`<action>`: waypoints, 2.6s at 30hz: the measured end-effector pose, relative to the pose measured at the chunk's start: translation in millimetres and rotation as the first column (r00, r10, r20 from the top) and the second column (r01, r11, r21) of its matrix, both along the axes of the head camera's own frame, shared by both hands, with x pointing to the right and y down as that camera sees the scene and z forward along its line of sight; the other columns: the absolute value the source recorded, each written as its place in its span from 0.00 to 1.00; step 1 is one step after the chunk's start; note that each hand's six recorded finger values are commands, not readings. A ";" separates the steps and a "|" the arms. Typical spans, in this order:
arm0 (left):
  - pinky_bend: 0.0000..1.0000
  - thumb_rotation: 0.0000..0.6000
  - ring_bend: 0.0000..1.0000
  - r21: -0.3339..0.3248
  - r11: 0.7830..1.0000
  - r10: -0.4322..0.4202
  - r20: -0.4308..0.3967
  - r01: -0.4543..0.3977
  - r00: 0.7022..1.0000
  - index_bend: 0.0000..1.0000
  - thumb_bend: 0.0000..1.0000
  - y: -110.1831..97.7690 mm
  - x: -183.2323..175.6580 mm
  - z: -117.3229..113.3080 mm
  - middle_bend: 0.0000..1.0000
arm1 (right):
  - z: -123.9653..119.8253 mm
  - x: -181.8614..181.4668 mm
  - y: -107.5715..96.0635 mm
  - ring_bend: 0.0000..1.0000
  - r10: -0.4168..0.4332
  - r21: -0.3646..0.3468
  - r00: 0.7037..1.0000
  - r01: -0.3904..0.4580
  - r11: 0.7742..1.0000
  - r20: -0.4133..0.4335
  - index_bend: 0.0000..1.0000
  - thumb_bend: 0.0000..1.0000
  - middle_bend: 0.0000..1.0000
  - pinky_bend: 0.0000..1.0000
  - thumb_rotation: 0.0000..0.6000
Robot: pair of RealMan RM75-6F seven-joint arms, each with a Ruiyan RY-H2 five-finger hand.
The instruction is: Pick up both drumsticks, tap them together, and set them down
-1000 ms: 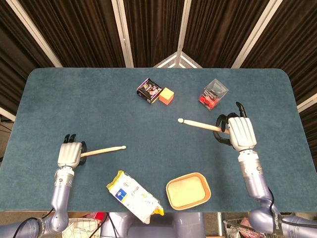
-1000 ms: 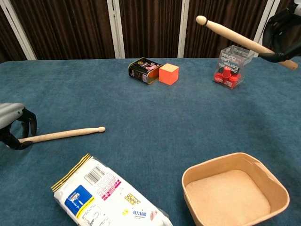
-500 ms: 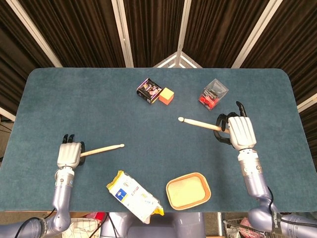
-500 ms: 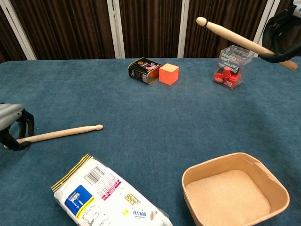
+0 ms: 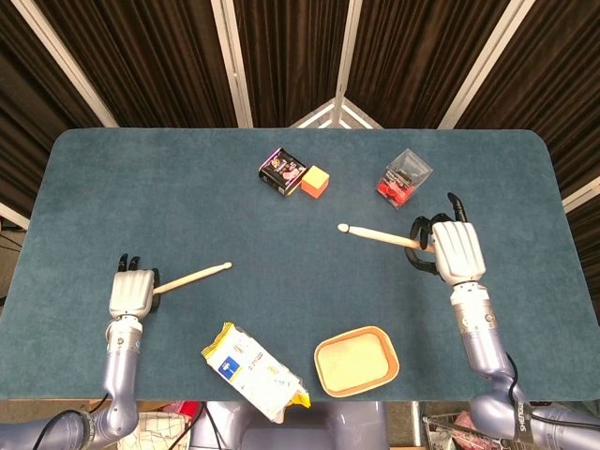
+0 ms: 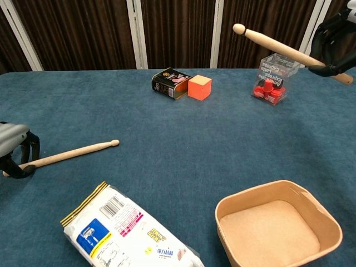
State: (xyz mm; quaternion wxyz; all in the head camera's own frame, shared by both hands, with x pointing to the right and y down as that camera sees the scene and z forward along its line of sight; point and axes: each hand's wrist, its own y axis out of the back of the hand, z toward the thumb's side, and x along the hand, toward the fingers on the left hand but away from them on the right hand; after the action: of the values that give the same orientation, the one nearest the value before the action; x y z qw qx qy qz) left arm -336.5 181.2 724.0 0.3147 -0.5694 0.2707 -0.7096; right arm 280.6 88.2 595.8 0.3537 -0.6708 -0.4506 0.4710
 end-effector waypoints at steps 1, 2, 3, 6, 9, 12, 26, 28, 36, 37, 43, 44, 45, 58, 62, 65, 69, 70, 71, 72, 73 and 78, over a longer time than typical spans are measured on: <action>0.00 1.00 0.13 0.001 1.000 0.001 0.000 -0.001 1.000 0.54 0.52 -0.2 0.2 -0.3 0.59 | -0.1 0.5 -0.1 0.44 0.000 0.001 1.000 0.000 1.000 -0.002 0.62 0.48 0.68 0.04 1.00; 0.00 1.00 0.13 0.003 1.000 0.000 -0.003 0.000 1.000 0.54 0.52 -0.3 0.5 -0.6 0.59 | -0.1 1.4 -0.5 0.44 0.001 0.002 1.000 -0.001 1.000 -0.004 0.62 0.48 0.68 0.04 1.00; 0.00 1.00 0.14 0.004 1.000 -0.001 -0.005 0.001 1.000 0.54 0.52 -0.4 0.5 -0.7 0.59 | -0.3 1.7 -0.8 0.44 0.001 0.004 1.000 -0.001 1.000 -0.005 0.62 0.48 0.68 0.04 1.00; 0.00 1.00 0.14 0.010 1.000 -0.005 -0.016 0.005 1.000 0.54 0.53 -0.9 0.5 -1.4 0.60 | -0.2 1.8 -1.4 0.44 0.002 0.006 1.000 -0.002 1.000 -0.007 0.62 0.48 0.68 0.04 1.00; 0.00 1.00 0.14 0.022 1.000 -0.013 -0.041 0.014 0.999 0.54 0.53 -2.2 1.1 -2.8 0.60 | 0.2 1.7 -2.1 0.44 -0.001 0.006 1.000 0.001 1.000 -0.011 0.62 0.48 0.68 0.03 1.00; 0.00 1.00 0.14 0.042 0.999 -0.013 -0.078 0.016 0.997 0.55 0.53 -5.0 2.2 -6.8 0.61 | -1.2 1.8 -0.6 0.44 -0.001 0.007 1.000 0.001 1.000 -0.010 0.62 0.48 0.68 0.03 1.00; 0.00 1.00 0.14 0.170 0.984 0.085 -0.230 -0.046 0.969 0.55 0.53 -21.0 6.5 -41.7 0.61 | -10.2 -0.1 -6.0 0.45 0.001 0.027 1.000 -0.001 1.000 0.001 0.62 0.48 0.68 0.03 1.00; 0.00 1.00 0.14 0.199 0.977 0.124 -0.255 -0.074 0.959 0.55 0.53 -24.5 8.2 -49.3 0.61 | -12.1 0.2 -8.6 0.45 0.002 0.032 1.000 -0.002 0.999 0.003 0.62 0.48 0.68 0.04 1.00; 0.00 1.00 0.14 0.340 0.924 0.298 -0.348 -0.177 0.889 0.55 0.53 -40.5 14.8 -93.9 0.61 | -12.2 -10.6 -26.6 0.45 -0.036 0.051 0.999 0.037 0.998 -0.021 0.62 0.48 0.68 0.04 1.00; 0.00 1.00 0.14 0.350 0.919 0.311 -0.355 -0.183 0.882 0.55 0.53 -41.6 15.7 -98.2 0.61 | -12.1 -12.0 -29.1 0.45 -0.039 0.053 0.999 0.041 0.998 -0.028 0.62 0.48 0.68 0.04 1.00; 0.00 1.00 0.14 0.371 0.908 0.345 -0.408 -0.192 0.845 0.55 0.52 -43.8 27.7 -107.7 0.61 | -12.4 -24.5 -47.0 0.45 -0.056 0.053 0.995 0.060 0.997 -0.081 0.62 0.48 0.68 0.03 1.00; 0.00 1.00 0.14 0.372 0.907 0.351 -0.415 -0.196 0.839 0.55 0.52 -43.8 30.6 -107.7 0.61 | -12.4 -27.2 -51.0 0.45 -0.053 0.049 0.995 0.057 0.997 -0.086 0.62 0.48 0.68 0.03 1.00; 0.00 1.00 0.14 0.374 0.906 0.357 -0.422 -0.198 0.834 0.55 0.52 -43.8 33.1 -107.6 0.61 | -12.6 -29.2 -54.0 0.45 -0.050 0.045 0.995 0.054 0.998 -0.089 0.62 0.48 0.68 0.03 1.00; 0.00 1.00 0.14 0.442 0.886 0.382 -0.530 -0.139 0.757 0.55 0.50 -48.8 77.3 -107.9 0.62 | -27.7 -78.1 -67.2 0.45 -0.058 0.008 0.994 0.059 0.998 -0.097 0.62 0.48 0.68 0.03 1.00; 0.00 1.00 0.14 0.453 0.886 0.375 -0.566 -0.103 0.734 0.55 0.50 -50.2 95.0 -113.8 0.62 | -37.3 -91.0 -61.5 0.45 -0.067 0.017 0.994 0.068 0.998 -0.083 0.62 0.48 0.68 0.04 1.00; 0.00 1.00 0.14 0.456 0.885 0.371 -0.579 -0.089 0.726 0.55 0.49 -50.7 105.7 -117.6 0.62 | -43.9 -98.7 -57.4 0.45 -0.076 0.021 0.994 0.078 0.997 -0.079 0.62 0.48 0.68 0.04 1.00; 0.00 1.00 0.14 0.450 0.890 0.360 -0.601 -0.071 0.714 0.55 0.49 -49.7 124.4 -123.0 0.63 | -51.0 -105.3 -54.3 0.45 -0.076 0.024 0.994 0.079 0.997 -0.082 0.62 0.48 0.68 0.04 1.00; 0.00 1.00 0.14 0.447 0.892 0.357 -0.605 -0.067 0.712 0.55 0.49 -49.4 128.1 -123.7 0.63 | -51.9 -106.6 -53.9 0.45 -0.078 0.024 0.993 0.080 0.997 -0.086 0.62 0.48 0.68 0.03 1.00; 0.00 1.00 0.14 0.443 0.894 0.352 -0.612 -0.061 0.708 0.55 0.49 -49.2 133.0 -124.7 0.63 | -52.4 -107.5 -53.6 0.45 -0.079 0.025 0.993 0.082 0.996 -0.090 0.62 0.48 0.68 0.04 1.00; 0.00 1.00 0.14 0.440 0.896 0.346 -0.618 -0.054 0.706 0.55 0.49 -49.3 136.6 -125.2 0.63 | -52.8 -108.4 -53.2 0.45 -0.081 0.025 0.992 0.084 0.996 -0.092 0.62 0.48 0.68 0.03 1.00; 0.00 1.00 0.14 0.437 0.898 0.339 -0.624 -0.046 0.704 0.55 0.49 -49.5 139.8 -125.7 0.63 | -53.1 -109.4 -52.7 0.45 -0.083 0.025 0.992 0.086 0.996 -0.094 0.62 0.48 0.68 0.04 1.00; 0.00 1.00 0.14 0.427 0.904 0.306 -0.655 0.005 0.691 0.55 0.48 -52.0 152.1 -129.5 0.63 | -52.4 -110.4 -49.8 0.45 -0.087 0.022 0.991 0.089 0.996 -0.099 0.62 0.48 0.68 0.04 1.00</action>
State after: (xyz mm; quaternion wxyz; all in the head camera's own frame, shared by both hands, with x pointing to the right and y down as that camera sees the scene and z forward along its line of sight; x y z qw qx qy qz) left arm -184.4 129.2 594.5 0.3528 -0.7423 0.4596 -0.3366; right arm 170.2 38.4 543.5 0.4047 -0.6614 -0.4089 0.4812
